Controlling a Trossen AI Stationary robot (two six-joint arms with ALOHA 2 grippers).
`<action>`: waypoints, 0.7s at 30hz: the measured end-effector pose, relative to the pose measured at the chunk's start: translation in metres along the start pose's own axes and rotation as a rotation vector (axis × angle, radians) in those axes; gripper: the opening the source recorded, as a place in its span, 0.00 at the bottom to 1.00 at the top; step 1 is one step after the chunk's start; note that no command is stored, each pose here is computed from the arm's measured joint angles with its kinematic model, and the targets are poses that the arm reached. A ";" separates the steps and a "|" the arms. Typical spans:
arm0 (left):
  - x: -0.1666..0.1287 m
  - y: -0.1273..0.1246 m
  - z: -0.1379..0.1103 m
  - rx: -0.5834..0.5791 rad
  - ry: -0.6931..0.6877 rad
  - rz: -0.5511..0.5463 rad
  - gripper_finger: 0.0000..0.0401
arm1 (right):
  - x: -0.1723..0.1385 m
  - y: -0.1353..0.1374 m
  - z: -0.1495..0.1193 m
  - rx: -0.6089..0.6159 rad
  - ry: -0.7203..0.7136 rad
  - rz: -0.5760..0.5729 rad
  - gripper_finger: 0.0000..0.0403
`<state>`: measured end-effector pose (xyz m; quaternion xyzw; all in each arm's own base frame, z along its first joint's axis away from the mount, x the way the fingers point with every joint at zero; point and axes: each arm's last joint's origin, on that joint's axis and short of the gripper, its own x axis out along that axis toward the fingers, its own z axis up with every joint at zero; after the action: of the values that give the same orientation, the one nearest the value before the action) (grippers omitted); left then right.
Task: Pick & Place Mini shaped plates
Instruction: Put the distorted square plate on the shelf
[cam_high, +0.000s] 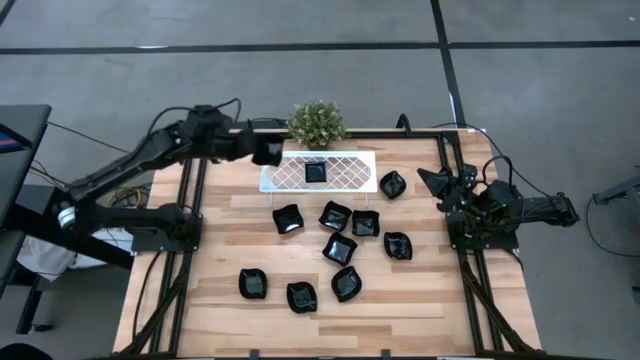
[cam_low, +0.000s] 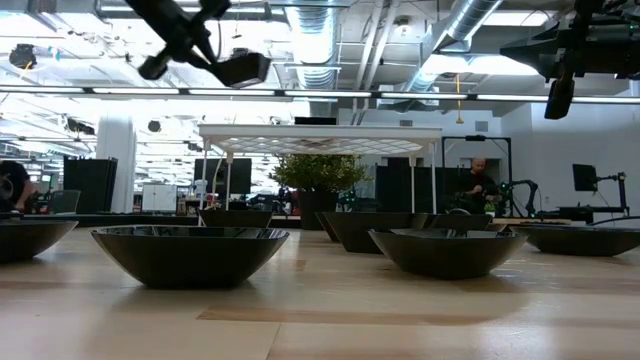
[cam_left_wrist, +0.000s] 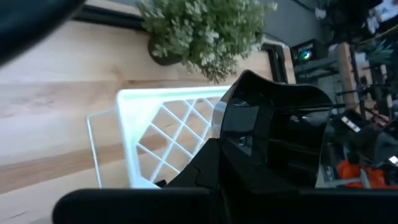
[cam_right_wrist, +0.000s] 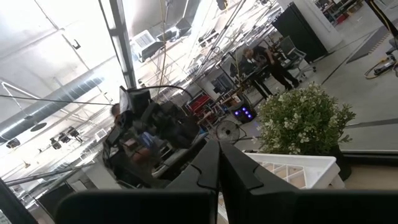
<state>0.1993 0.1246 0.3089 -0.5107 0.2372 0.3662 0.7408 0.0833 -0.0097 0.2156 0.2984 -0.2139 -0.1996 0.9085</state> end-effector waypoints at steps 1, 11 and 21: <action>0.004 -0.003 -0.001 0.003 0.011 0.003 0.01 | 0.000 0.000 0.000 0.000 0.000 0.000 0.00; 0.034 -0.017 -0.010 -0.012 0.076 0.049 0.01 | 0.000 0.000 0.000 -0.002 0.002 -0.001 0.00; 0.049 -0.020 -0.018 -0.004 0.063 0.120 0.01 | 0.000 0.000 -0.001 -0.003 0.005 -0.003 0.00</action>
<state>0.2457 0.1189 0.2782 -0.5084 0.2897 0.3942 0.7086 0.0834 -0.0097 0.2150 0.2977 -0.2111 -0.2004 0.9092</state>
